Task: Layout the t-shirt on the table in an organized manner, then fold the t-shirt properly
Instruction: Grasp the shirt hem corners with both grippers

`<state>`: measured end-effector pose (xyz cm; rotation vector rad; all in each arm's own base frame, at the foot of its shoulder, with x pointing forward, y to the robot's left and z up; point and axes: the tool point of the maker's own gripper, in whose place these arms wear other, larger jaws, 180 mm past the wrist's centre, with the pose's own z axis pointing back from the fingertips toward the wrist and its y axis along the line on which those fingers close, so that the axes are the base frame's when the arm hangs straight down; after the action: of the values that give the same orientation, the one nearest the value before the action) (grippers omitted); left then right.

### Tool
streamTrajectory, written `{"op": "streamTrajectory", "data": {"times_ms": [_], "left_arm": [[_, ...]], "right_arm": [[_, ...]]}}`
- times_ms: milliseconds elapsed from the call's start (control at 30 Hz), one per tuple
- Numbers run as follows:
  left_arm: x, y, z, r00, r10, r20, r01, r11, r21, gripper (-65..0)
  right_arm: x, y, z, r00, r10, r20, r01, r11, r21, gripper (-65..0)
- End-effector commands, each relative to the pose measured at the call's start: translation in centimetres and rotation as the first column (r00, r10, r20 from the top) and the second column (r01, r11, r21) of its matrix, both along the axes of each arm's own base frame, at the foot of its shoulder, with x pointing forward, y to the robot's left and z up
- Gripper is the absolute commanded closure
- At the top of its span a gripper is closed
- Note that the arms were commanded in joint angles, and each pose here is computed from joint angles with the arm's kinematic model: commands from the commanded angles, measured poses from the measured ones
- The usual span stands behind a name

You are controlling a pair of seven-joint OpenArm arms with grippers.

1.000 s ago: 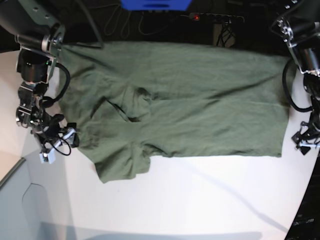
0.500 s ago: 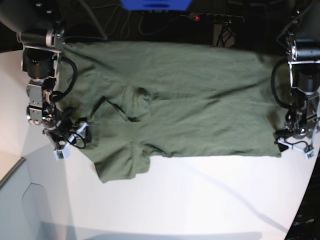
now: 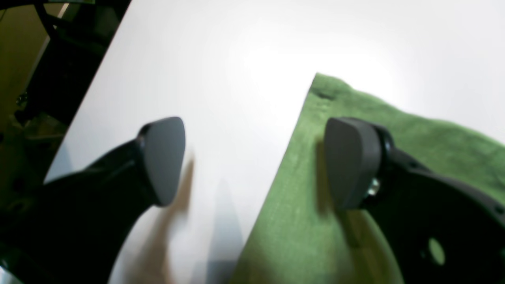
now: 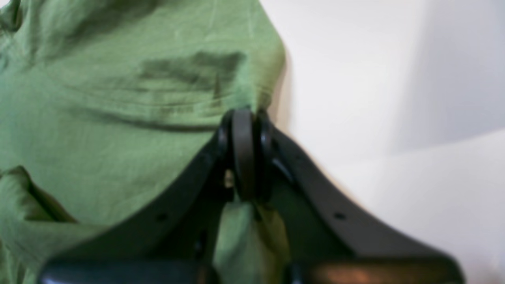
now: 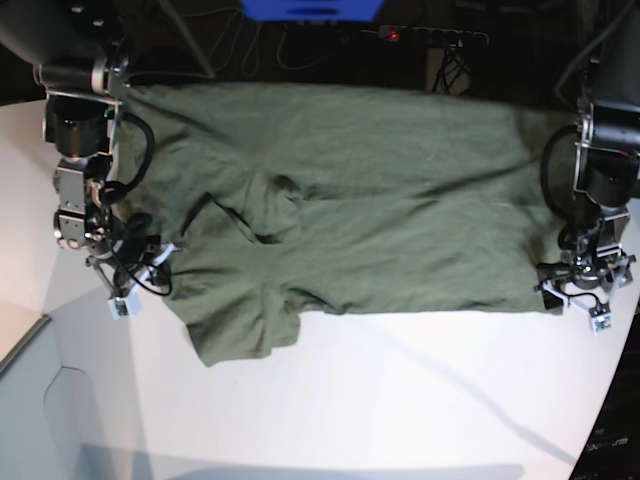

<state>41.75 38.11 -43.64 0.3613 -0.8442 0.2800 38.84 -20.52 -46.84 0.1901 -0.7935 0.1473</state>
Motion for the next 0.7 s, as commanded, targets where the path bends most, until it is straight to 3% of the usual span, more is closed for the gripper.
{"op": "streamTrajectory", "data": {"times_ms": [0,133,233,667], "left_arm": [[1.6,0.2,1.9,0.998,-0.017,0.058,0.017,1.000,0.008,-52.9],[2.1,-2.8,0.9,0.987,-0.116,0.107,0.122,0.991,-0.046,-52.9],[2.2,-2.9,1.1,0.983,-0.122,0.139,0.127,0.991,-0.032,-52.9],[1.3,-2.2,0.2,0.988,-0.098,0.115,0.103,0.994,-0.038,-52.9]], "right_arm": [[1.2,-0.4,1.3,0.999,0.002,0.038,-0.001,1.000,-0.003,0.0],[1.2,-0.4,1.3,0.999,0.002,0.038,-0.001,1.000,-0.003,0.0],[1.2,-0.4,1.3,0.999,0.002,0.038,-0.001,1.000,-0.003,0.0],[1.2,-0.4,1.3,0.999,0.000,0.038,0.000,1.000,-0.003,0.0]]}}
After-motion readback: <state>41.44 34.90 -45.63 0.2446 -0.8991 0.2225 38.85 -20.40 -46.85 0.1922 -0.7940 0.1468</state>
